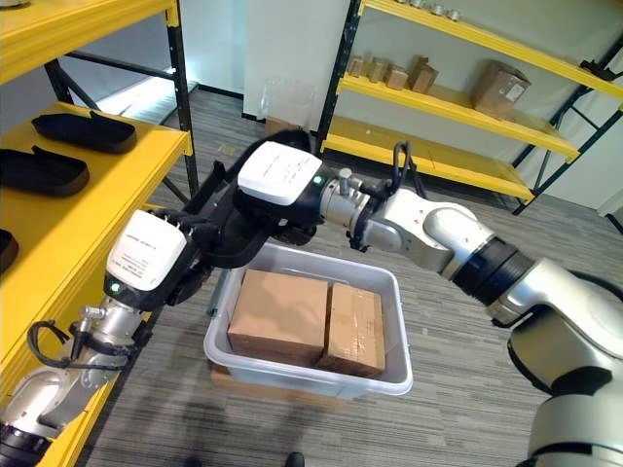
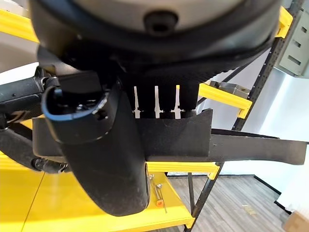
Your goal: Move parts from the plastic box to the shelf.
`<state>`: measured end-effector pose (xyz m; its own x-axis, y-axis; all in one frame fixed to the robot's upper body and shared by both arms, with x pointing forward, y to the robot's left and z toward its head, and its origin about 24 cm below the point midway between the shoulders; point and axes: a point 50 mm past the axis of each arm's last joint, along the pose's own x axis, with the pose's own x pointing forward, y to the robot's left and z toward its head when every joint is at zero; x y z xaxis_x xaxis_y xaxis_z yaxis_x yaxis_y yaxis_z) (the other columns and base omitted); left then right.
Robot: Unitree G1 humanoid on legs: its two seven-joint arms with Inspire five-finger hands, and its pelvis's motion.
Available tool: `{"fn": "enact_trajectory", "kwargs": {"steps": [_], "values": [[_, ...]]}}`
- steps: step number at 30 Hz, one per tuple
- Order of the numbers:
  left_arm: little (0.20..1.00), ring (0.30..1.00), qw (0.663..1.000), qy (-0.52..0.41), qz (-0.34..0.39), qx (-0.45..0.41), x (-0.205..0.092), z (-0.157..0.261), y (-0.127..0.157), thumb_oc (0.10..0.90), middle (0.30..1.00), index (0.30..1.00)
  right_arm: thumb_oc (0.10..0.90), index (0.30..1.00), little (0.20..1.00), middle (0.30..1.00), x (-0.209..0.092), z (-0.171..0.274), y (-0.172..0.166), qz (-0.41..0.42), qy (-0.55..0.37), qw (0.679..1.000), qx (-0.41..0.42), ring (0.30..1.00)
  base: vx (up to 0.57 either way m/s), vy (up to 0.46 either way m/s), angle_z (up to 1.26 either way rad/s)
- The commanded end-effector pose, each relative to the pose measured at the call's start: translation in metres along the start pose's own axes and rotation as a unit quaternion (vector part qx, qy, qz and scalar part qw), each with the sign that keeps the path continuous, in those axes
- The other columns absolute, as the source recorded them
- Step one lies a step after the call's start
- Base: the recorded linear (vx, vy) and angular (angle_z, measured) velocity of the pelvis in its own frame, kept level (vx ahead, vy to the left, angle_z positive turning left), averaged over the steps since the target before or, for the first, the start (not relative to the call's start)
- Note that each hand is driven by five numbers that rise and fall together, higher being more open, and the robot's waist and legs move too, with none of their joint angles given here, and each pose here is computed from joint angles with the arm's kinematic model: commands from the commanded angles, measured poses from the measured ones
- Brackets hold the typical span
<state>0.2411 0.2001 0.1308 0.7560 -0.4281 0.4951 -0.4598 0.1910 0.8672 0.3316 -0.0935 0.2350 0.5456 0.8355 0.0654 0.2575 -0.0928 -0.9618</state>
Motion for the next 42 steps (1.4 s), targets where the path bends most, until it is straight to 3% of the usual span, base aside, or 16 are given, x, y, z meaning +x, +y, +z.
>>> {"fn": "enact_trajectory", "kwargs": {"steps": [1,18,29,31,35,42], "values": [[0.300,0.300,0.995,0.059,0.074,-0.034,0.009,-0.021,0.024,0.400,0.300,0.300,0.900,1.000,1.000,1.000,-0.029,-0.057,-0.085,-0.182,0.148,0.972,-0.001,1.000,0.00,0.000,0.00],[0.300,0.300,0.985,0.140,0.101,0.008,-0.015,-0.047,0.041,0.400,0.300,0.300,0.900,1.000,1.000,1.000,-0.086,-0.032,-0.039,-0.263,0.153,0.936,0.177,1.000,0.01,0.000,0.00],[0.300,0.300,0.983,0.161,0.088,0.021,-0.029,-0.052,0.045,0.400,0.300,0.300,0.900,1.000,1.000,1.000,-0.131,-0.007,0.009,-0.328,0.197,0.862,0.334,1.000,-0.01,-0.007,-0.01],[0.300,0.300,0.983,0.167,0.079,0.012,-0.034,-0.051,0.041,0.400,0.300,0.300,0.900,1.000,1.000,1.000,-0.139,0.001,0.034,-0.344,0.226,0.820,0.396,1.000,-0.02,-0.045,0.00],[0.300,0.300,0.985,0.158,0.071,0.005,-0.036,-0.047,0.038,0.400,0.300,0.300,0.900,1.000,1.000,1.000,-0.141,0.013,0.056,-0.350,0.244,0.789,0.442,1.000,-0.01,-0.046,0.00],[0.300,0.300,0.985,0.144,0.092,-0.022,-0.032,-0.036,0.037,0.400,0.300,0.300,0.900,1.000,1.000,1.000,-0.116,0.024,0.058,-0.354,0.201,0.780,0.476,1.000,-0.04,-0.108,0.02]]}}
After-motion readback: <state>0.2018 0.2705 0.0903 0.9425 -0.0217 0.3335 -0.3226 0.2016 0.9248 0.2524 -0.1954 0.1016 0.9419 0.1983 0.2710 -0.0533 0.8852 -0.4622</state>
